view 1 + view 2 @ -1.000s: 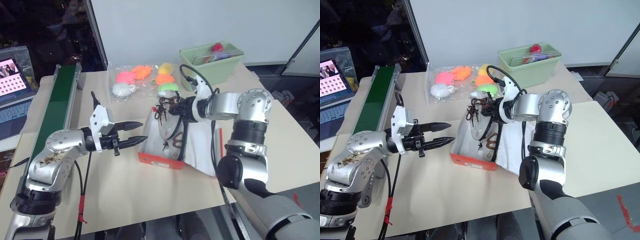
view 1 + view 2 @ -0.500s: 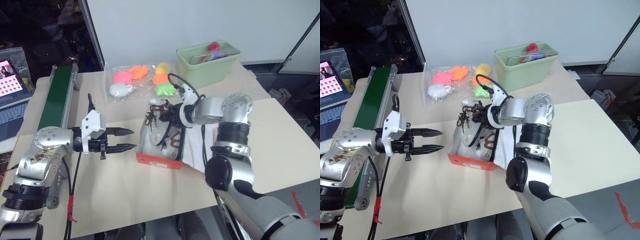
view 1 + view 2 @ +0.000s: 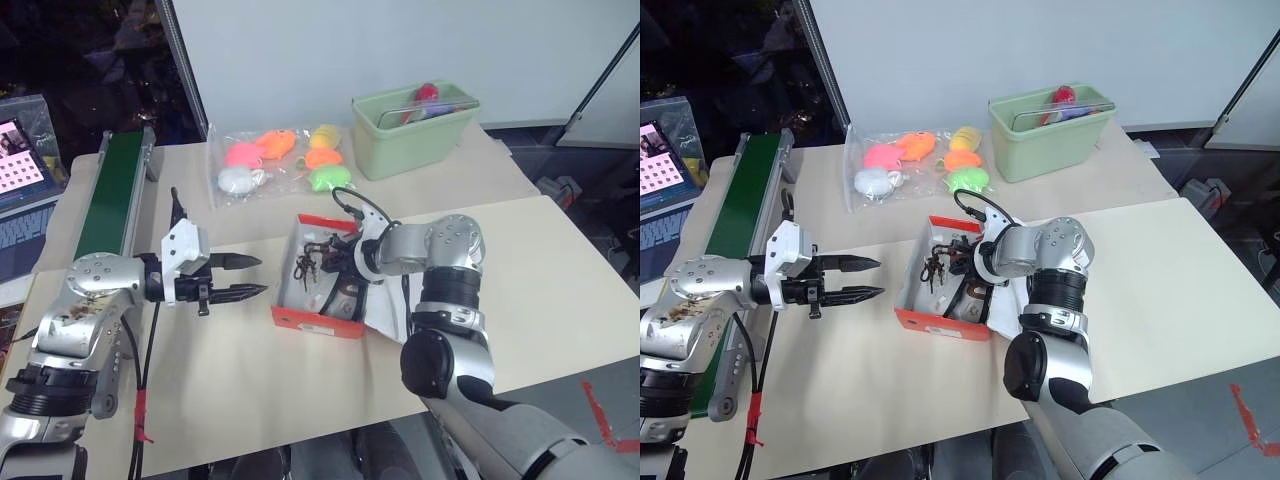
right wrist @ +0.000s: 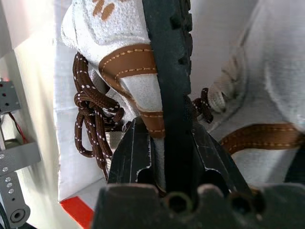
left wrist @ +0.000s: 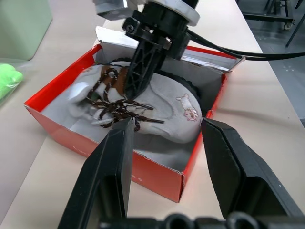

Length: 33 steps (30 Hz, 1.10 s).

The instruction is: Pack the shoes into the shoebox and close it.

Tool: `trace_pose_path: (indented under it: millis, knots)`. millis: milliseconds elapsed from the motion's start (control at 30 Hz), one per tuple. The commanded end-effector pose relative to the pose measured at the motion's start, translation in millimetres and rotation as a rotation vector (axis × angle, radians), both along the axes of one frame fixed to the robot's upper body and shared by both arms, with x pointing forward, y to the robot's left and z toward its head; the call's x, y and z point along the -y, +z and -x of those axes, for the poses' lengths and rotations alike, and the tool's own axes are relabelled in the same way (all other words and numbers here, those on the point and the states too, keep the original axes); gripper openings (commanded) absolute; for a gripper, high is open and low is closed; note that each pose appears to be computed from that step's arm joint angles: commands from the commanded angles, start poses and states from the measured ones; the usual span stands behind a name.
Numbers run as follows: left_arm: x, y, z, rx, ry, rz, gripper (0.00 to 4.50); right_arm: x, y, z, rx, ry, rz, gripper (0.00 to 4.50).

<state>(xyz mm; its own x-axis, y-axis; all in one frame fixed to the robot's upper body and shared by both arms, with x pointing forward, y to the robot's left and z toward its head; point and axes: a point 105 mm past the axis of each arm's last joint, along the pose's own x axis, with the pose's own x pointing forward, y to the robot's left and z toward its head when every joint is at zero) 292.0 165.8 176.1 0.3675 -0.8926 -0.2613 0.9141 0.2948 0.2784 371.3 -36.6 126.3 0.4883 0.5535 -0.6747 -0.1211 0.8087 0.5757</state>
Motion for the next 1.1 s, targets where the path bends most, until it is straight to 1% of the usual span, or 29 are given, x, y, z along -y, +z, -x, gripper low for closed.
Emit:
trace_pose_path:
  millis: [33,233,433,500,567,633,700,733,800,867,967,1100]
  knots:
    - [1,15,0,0.069,0.004,0.006,2.35,-13,0,-4,0.021,0.0,-0.021,0.46]
    - [2,16,1,0.072,0.008,0.01,2.35,-25,-4,-14,0.053,-0.004,-0.004,0.46]
    - [2,17,-2,0.076,0.015,0.01,2.35,-27,-16,-15,0.066,0.023,0.064,0.46]
    - [2,16,-2,0.077,0.017,0.01,2.4,-27,-14,-16,0.074,0.016,0.049,1.4]
    - [2,16,-3,0.076,0.019,0.011,2.4,-29,-9,-16,0.085,0.017,0.03,1.83]
    - [2,15,-3,0.076,0.02,0.011,2.4,-31,-2,-16,0.109,0.036,0.038,2.7]
    - [2,15,-3,0.075,0.021,0.011,2.4,-33,13,-19,0.158,0.051,0.027,3.25]
    - [2,15,-3,0.075,0.021,0.011,2.4,-34,20,-19,0.177,0.056,0.018,3.25]
    - [1,15,-3,0.077,0.024,0.013,2.4,-32,44,-19,0.228,0.06,-0.011,3.25]
    - [2,15,-3,0.078,0.024,0.015,2.4,-29,59,-17,0.259,0.059,-0.034,3.25]
    - [3,14,-4,0.076,0.022,0.019,2.4,-18,74,-10,0.302,0.06,-0.044,3.25]
    - [5,11,-2,0.065,0.016,0.029,2.4,2,94,1,0.468,0.062,-0.039,3.25]
